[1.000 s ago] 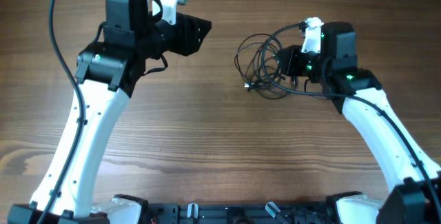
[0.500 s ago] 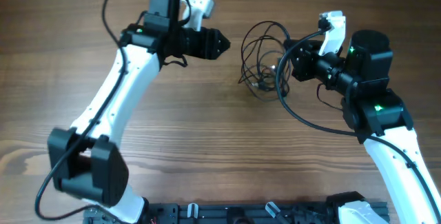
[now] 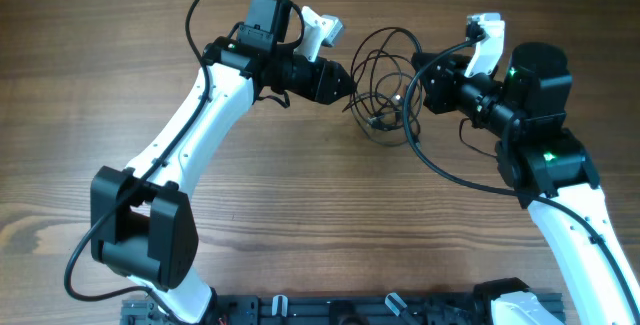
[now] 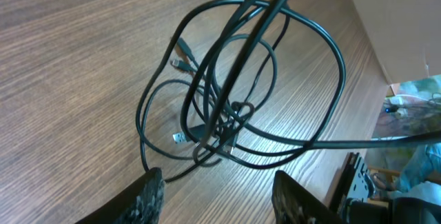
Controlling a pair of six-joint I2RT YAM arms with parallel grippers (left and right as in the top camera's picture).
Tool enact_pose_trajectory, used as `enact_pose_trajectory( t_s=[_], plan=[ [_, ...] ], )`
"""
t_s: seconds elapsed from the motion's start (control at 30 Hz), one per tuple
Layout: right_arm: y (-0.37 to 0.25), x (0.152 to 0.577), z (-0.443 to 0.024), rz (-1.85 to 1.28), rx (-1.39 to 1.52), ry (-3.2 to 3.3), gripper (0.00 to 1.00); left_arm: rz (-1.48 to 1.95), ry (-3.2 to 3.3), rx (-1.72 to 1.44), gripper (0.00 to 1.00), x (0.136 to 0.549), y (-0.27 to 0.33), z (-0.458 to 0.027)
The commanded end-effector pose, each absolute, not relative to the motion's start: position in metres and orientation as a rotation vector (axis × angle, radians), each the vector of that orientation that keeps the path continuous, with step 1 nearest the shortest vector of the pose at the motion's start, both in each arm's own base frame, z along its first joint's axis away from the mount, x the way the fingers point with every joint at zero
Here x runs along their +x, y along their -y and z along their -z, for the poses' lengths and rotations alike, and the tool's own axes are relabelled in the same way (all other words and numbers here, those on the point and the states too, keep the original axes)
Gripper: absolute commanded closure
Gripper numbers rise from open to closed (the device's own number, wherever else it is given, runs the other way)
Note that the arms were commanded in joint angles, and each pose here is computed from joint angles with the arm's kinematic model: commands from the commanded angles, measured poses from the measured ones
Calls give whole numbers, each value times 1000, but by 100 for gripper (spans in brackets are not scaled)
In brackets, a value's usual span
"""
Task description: Untangle cables
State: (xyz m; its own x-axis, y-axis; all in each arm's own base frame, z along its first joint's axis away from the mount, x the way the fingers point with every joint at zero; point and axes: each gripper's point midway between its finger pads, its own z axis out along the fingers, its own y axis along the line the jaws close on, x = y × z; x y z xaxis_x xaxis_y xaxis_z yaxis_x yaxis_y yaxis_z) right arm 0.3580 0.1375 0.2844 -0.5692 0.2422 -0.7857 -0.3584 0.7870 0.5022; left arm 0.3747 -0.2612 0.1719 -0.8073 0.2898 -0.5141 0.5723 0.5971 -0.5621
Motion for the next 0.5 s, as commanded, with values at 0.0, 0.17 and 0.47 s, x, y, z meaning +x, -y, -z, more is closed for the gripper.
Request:
enact_pose_trajectory(
  t_s=[0.0, 0.17, 0.47],
  plan=[
    [-135, 357, -300, -793, -79, -1983, 96, 1074, -2448, 725, 47, 371, 263, -172],
    [-135, 357, -300, -796, -76, -1984, 96, 1093, -2443, 762, 47, 363, 276, -173],
    [-137, 353, -294, -810, -79, -2014, 96, 1041, -2298, 848, 52, 368, 314, -186]
  ],
)
